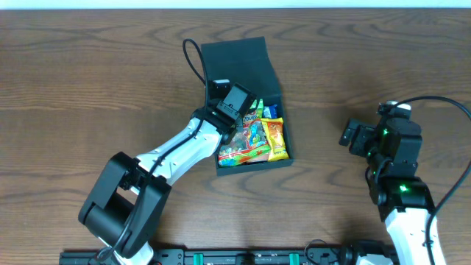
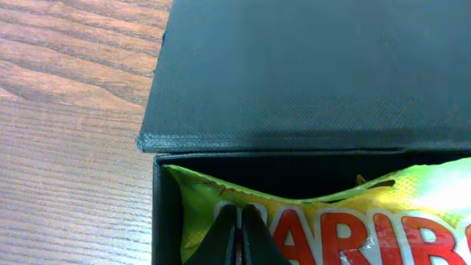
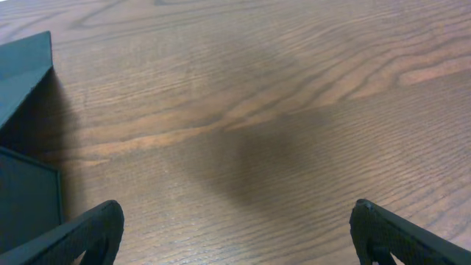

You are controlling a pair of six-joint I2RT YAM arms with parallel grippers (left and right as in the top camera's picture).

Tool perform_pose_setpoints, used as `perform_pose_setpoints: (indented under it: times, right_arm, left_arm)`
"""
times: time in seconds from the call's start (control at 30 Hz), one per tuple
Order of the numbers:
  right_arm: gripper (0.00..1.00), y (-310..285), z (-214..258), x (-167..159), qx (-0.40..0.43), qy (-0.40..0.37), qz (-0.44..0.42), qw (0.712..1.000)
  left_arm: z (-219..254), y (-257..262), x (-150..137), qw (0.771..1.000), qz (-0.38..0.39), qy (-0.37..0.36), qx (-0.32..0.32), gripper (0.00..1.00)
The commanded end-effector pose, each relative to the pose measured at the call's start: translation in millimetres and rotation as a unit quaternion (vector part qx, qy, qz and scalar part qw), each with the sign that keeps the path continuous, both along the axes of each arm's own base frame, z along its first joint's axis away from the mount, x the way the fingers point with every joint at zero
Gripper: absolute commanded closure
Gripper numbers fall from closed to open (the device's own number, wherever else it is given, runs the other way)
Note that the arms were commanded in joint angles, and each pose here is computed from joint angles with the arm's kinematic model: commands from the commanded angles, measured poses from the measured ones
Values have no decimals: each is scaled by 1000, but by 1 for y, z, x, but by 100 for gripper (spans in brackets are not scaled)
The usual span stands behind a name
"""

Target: Pack container

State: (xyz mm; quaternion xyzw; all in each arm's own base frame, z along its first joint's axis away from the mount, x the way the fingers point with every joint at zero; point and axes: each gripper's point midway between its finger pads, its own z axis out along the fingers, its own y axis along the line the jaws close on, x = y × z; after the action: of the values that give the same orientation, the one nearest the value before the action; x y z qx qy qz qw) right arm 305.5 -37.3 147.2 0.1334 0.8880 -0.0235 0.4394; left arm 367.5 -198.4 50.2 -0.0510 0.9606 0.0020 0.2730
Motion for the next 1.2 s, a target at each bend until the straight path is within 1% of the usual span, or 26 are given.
perform_pose_setpoints:
  times: [0.0,0.13,0.27,0.43,0.5,0.6,0.7,0.83,1.0,1.17]
  right_arm:
    - [1,-4,-4,-2,-8,5,-6,1000]
    - [1,-4,-4,-2,-8,5,-6,1000]
    - [1,-4,-4,-2,-8,5,-6,1000]
    - [1,-4,-4,-2,-8,5,-6,1000]
    - [1,-4,-4,-2,-8,5,-6,1000]
    - [1,-4,-4,-2,-8,5,-6,1000]
    - [1,-4,-4,-2,-8,5,-6,1000]
    - [1,-4,-4,-2,-8,5,-6,1000]
    - [1,-4,-4,-2,-8,5,-6,1000]
    - [1,-4,-4,-2,-8,5,-6,1000]
  left_arm:
    - [-13,6,-10,1000,0,22,15,95]
    - [-5,7,-14,1000,-2,20,13,94]
    - [17,4,-17,1000,-6,6,3,94]
    - [45,-13,-30,998,-35,1,-44,94]
    - [50,-29,-42,995,-63,16,-74,94]
    - [45,-54,-64,988,-104,50,-104,94]
    - [30,-67,-81,987,-112,68,-98,94]
    - [14,-77,-88,988,-109,68,-88,94]
    - [12,-92,-88,987,-103,61,-110,94]
    - [10,-94,-92,986,-104,65,-109,94]
